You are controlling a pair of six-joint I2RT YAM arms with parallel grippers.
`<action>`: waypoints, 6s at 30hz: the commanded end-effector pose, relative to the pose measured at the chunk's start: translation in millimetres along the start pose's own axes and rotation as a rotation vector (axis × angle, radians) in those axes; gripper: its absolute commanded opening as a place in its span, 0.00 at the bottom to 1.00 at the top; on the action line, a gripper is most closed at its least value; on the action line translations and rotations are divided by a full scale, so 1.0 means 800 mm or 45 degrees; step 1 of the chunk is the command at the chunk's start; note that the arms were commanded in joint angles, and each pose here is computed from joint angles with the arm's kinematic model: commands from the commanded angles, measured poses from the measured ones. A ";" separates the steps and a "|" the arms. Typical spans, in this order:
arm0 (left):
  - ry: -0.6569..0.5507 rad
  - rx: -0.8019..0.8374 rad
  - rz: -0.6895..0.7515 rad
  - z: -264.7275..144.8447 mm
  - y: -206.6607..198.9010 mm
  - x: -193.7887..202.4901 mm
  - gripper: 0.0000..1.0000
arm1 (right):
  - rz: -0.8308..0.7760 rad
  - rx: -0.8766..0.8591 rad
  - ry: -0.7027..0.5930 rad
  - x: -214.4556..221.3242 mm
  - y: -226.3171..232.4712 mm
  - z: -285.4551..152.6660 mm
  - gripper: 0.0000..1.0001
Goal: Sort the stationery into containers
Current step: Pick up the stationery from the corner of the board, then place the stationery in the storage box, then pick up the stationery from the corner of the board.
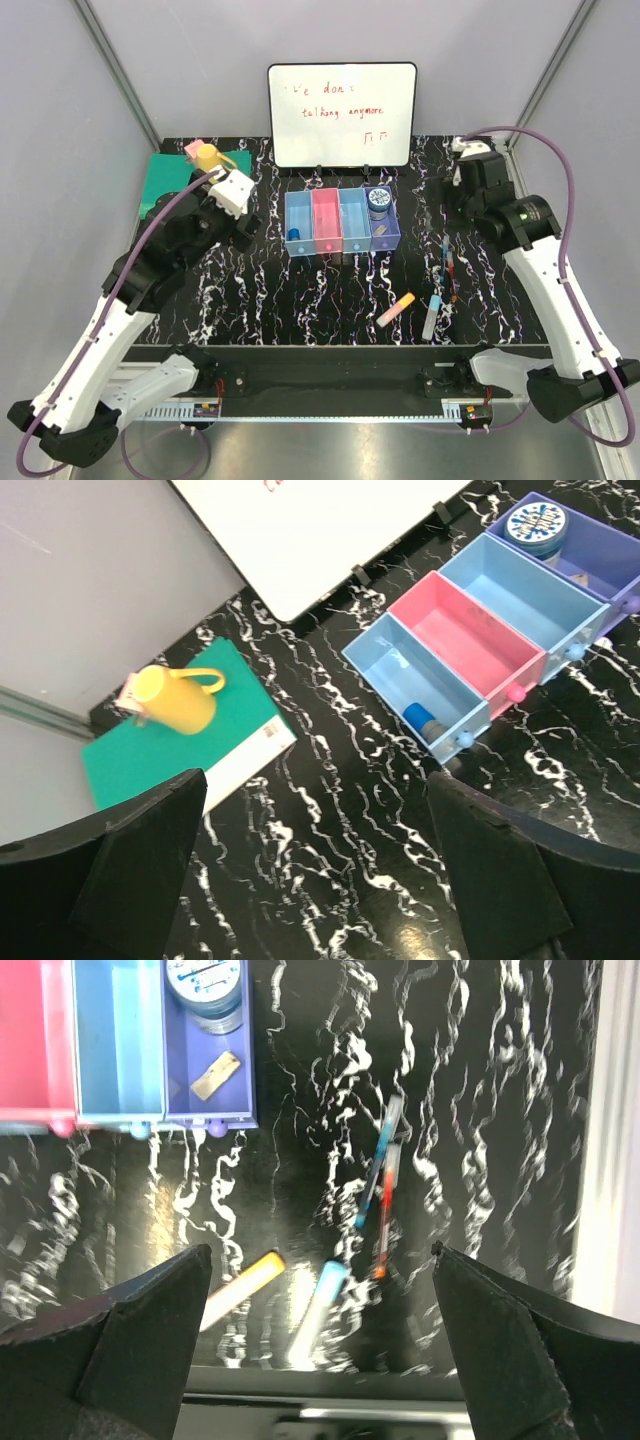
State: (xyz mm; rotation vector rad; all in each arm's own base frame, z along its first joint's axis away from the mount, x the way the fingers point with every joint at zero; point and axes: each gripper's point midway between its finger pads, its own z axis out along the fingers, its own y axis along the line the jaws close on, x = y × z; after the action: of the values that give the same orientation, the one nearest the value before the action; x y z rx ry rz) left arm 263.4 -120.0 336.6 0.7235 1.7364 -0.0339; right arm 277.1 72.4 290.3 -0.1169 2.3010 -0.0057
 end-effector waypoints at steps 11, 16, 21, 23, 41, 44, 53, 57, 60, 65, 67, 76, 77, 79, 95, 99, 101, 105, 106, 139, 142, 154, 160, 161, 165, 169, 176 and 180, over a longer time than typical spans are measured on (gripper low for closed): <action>-0.062 0.001 0.043 -0.016 0.002 -0.009 0.99 | 0.441 -0.374 0.273 0.026 0.027 0.044 1.00; -0.073 0.030 0.047 -0.020 -0.004 -0.005 0.99 | 0.346 -0.249 0.397 0.085 0.007 0.094 1.00; -0.078 0.049 0.056 -0.024 -0.009 0.001 0.99 | 0.251 -0.342 0.528 0.142 0.018 0.108 1.00; -0.082 0.060 0.069 -0.025 -0.011 0.003 0.99 | 0.130 -0.410 0.514 0.146 0.026 0.109 1.00; -0.028 0.096 0.092 -0.012 -0.021 0.020 0.99 | -1.249 -0.840 0.210 0.190 0.075 0.107 1.00; -0.018 0.096 0.095 -0.011 -0.021 0.022 0.99 | -1.388 -0.879 0.188 0.196 0.079 0.106 1.00; -0.010 0.097 0.099 -0.009 -0.022 0.026 0.99 | -1.652 -1.004 0.248 0.236 0.097 0.112 1.00; -0.005 0.095 0.102 -0.009 -0.021 0.027 0.99 | -1.729 -1.028 0.263 0.249 0.100 0.120 1.00; -0.009 0.094 0.103 -0.010 -0.021 0.027 0.99 | -1.778 -1.049 0.282 0.262 0.100 0.127 1.00; -0.007 0.088 0.103 -0.010 -0.020 0.027 0.99 | -1.815 -1.052 0.284 0.272 0.104 0.146 1.00; -0.002 0.088 0.104 -0.010 -0.020 0.029 0.99 | -1.817 -1.054 0.278 0.274 0.108 0.153 1.00; -0.002 0.086 0.100 -0.008 -0.020 0.027 0.99 | -1.887 -1.020 0.240 0.284 0.109 0.177 1.00; -0.002 0.086 0.100 -0.008 -0.020 0.027 0.99 | -1.893 -1.021 0.240 0.285 0.108 0.178 0.99; -0.005 0.083 0.101 -0.008 -0.018 0.024 0.99 | -1.898 -1.018 0.235 0.289 0.108 0.182 0.92; -0.023 0.063 0.120 -0.012 -0.013 0.018 0.99 | -1.860 -1.015 0.263 0.300 0.109 0.178 0.00; -0.025 0.052 0.133 -0.015 -0.010 0.019 0.99 | -1.667 -1.025 0.201 0.253 0.139 0.153 0.00; -0.027 0.053 0.133 -0.016 -0.011 0.019 0.99 | -1.521 -1.048 0.221 0.240 0.152 0.135 0.00; -0.023 0.063 0.121 -0.014 -0.014 0.022 0.99 | -1.347 -1.097 0.067 0.176 0.195 0.095 0.00; -0.018 0.067 0.113 -0.013 -0.015 0.024 0.99 | -1.274 -1.097 0.065 0.167 0.202 0.088 0.00; -0.040 0.092 0.122 -0.013 -0.025 0.036 0.99 | -0.216 -0.524 0.033 -0.004 0.209 0.287 0.00; -0.042 0.097 0.120 -0.011 -0.026 0.035 0.99 | -0.219 -0.522 0.059 0.008 0.208 0.291 0.00; -0.047 0.093 0.127 -0.011 -0.026 0.037 0.99 | -0.187 -0.587 0.173 0.055 0.212 0.302 0.11; -0.053 0.097 0.117 -0.009 -0.027 0.036 0.99 | -0.217 -0.608 0.134 0.044 0.213 0.293 0.57; -0.055 0.098 0.117 -0.010 -0.027 0.035 0.99 | -0.216 -0.611 0.119 0.039 0.212 0.288 0.59; -0.072 0.098 0.118 -0.011 -0.026 0.029 0.99 | -0.268 -0.615 0.066 0.026 0.207 0.273 0.59; -0.096 0.091 0.115 -0.015 -0.022 0.019 0.99 | -0.317 -0.601 -0.024 0.002 0.195 0.238 0.59; -0.129 0.079 0.146 -0.026 -0.015 0.006 0.99 | -0.452 -0.627 -0.038 0.028 0.161 0.157 0.56; -0.119 0.082 0.176 -0.028 -0.016 0.012 0.99 | -0.875 -0.693 0.094 0.118 0.124 0.136 0.58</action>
State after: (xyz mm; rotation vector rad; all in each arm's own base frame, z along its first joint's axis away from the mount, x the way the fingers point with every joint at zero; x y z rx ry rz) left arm 239.4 -114.9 302.5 0.8779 1.6959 -0.0219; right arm 343.1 203.3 187.8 -0.7902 2.1373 0.3744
